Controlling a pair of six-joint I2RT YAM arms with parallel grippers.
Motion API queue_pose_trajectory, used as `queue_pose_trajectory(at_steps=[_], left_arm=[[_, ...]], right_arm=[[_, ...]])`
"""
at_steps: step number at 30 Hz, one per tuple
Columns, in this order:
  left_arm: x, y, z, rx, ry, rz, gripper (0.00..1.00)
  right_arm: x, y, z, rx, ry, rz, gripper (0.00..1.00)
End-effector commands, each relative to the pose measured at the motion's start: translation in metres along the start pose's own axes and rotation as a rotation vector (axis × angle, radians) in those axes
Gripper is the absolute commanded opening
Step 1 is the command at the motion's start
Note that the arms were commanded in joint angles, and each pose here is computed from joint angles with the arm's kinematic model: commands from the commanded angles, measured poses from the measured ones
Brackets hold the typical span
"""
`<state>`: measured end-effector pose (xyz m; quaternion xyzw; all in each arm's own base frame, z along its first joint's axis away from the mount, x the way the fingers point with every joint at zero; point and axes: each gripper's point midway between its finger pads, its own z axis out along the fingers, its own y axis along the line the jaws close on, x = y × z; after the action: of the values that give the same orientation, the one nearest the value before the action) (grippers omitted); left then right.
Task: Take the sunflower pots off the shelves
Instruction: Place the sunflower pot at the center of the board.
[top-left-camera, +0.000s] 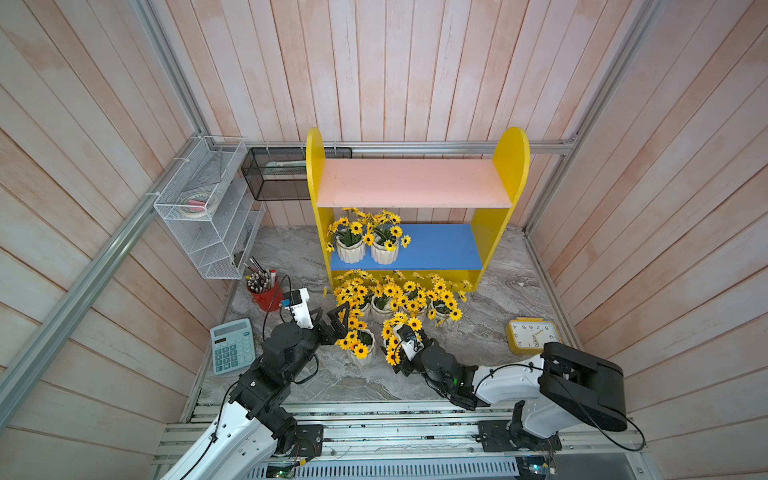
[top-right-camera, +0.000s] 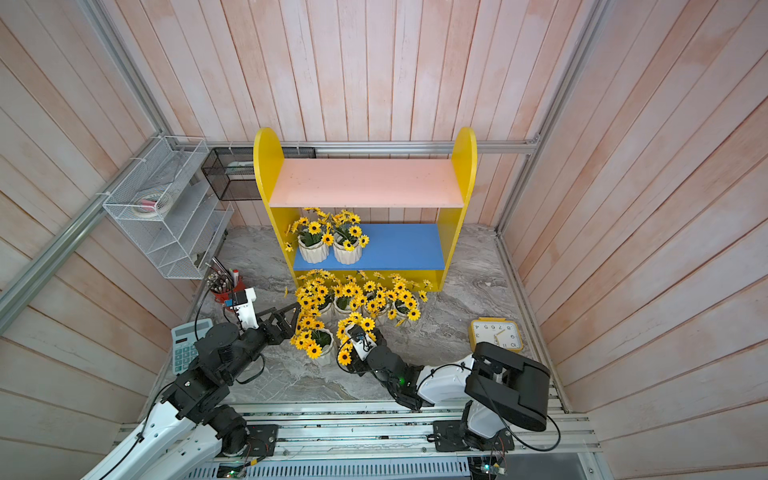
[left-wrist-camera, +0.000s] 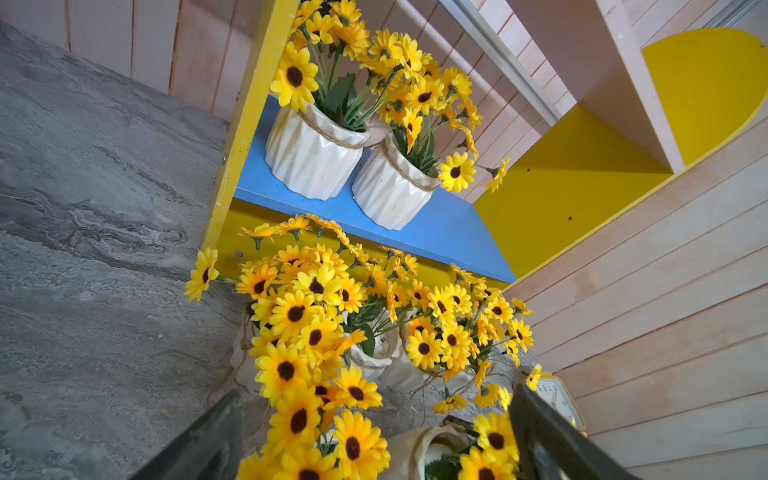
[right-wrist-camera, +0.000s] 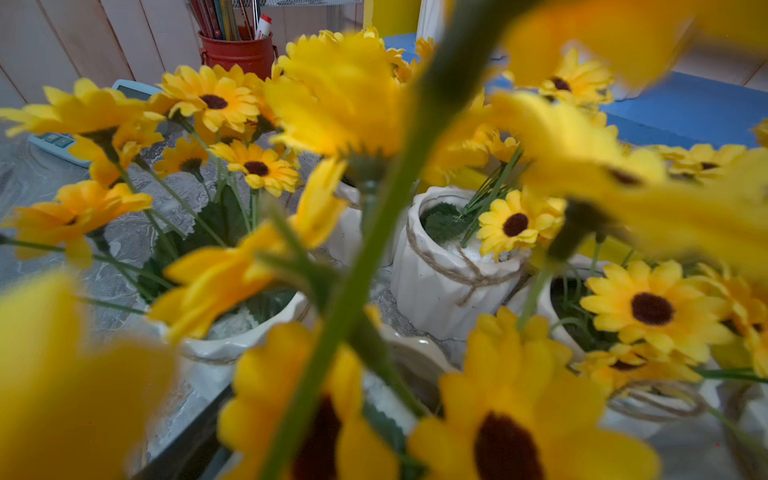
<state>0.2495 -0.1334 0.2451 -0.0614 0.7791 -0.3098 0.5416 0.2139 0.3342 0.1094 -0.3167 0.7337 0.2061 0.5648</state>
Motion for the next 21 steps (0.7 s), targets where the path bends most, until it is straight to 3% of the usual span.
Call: queue_pose_trajectory(at_steps=[1, 21], left_arm=[[-0.006, 0.002, -0.004, -0.020, -0.016, -0.003, 1.00], [-0.013, -0.002, 0.000, -0.025, -0.020, 0.032, 1.00]], right_arm=[[-0.032, -0.003, 0.005, 0.018, -0.151, 0.075, 0.00], [-0.017, 0.002, 0.043, 0.001, -0.139, 0.109, 0.00]])
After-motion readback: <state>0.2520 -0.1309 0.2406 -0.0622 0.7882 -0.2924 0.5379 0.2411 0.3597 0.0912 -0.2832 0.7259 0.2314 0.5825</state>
